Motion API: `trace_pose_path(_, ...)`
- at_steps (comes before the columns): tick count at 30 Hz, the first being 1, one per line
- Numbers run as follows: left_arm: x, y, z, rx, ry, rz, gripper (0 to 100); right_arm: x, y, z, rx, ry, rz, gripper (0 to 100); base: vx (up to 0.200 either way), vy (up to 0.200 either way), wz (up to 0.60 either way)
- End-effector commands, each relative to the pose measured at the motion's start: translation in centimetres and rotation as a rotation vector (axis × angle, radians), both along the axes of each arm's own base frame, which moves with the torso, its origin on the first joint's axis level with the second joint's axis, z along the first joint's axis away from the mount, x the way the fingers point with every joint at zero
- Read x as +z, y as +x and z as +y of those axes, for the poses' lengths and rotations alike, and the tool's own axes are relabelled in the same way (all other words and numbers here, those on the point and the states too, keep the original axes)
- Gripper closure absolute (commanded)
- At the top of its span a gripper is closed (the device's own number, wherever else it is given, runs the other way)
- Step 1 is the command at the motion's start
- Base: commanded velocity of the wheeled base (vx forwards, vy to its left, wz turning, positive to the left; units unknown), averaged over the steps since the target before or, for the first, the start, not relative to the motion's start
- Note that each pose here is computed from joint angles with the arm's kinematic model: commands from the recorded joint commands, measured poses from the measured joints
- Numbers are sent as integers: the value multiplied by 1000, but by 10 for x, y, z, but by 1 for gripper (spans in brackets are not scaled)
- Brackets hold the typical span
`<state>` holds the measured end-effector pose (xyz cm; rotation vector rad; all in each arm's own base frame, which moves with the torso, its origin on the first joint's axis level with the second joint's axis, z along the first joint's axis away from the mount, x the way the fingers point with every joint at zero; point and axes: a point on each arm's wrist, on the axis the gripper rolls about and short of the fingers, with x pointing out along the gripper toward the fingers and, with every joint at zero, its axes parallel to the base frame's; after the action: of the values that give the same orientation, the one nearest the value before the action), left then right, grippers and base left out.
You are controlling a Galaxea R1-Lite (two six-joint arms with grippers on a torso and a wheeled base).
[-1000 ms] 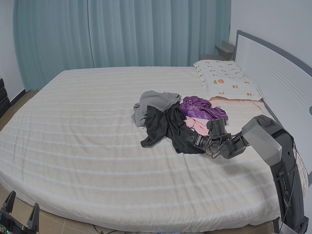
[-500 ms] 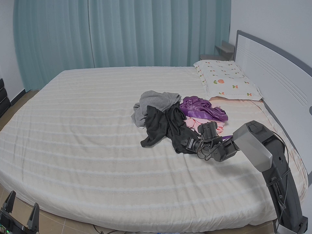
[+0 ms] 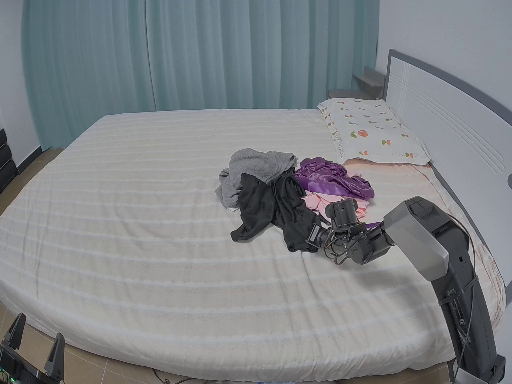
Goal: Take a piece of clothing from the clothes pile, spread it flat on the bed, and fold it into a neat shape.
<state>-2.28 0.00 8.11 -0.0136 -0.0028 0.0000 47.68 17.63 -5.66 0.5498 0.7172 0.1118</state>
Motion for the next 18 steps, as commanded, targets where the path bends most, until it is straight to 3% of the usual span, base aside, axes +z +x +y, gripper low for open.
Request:
trace_pose_path(1,-5,0,0,0,0,6,0,40,-4,0,-48,90,-30,100,0,0,0)
trace_pose_path(4,-5,0,0,2,0,6,0,78,-25,-5,-76,173,-12,100,0,0,0)
trace_pose_path(10,-5,0,0,2,0,6,0,137,-95,-17,41,301,-13,100,0,0,0)
trace_pose_path(17,-5,0,0,2,0,6,0,180,-164,-28,115,344,-173,100,0,0,0)
trace_pose_path(18,-5,0,0,2,0,6,0,197,-181,-29,139,356,-244,100,0,0,0)
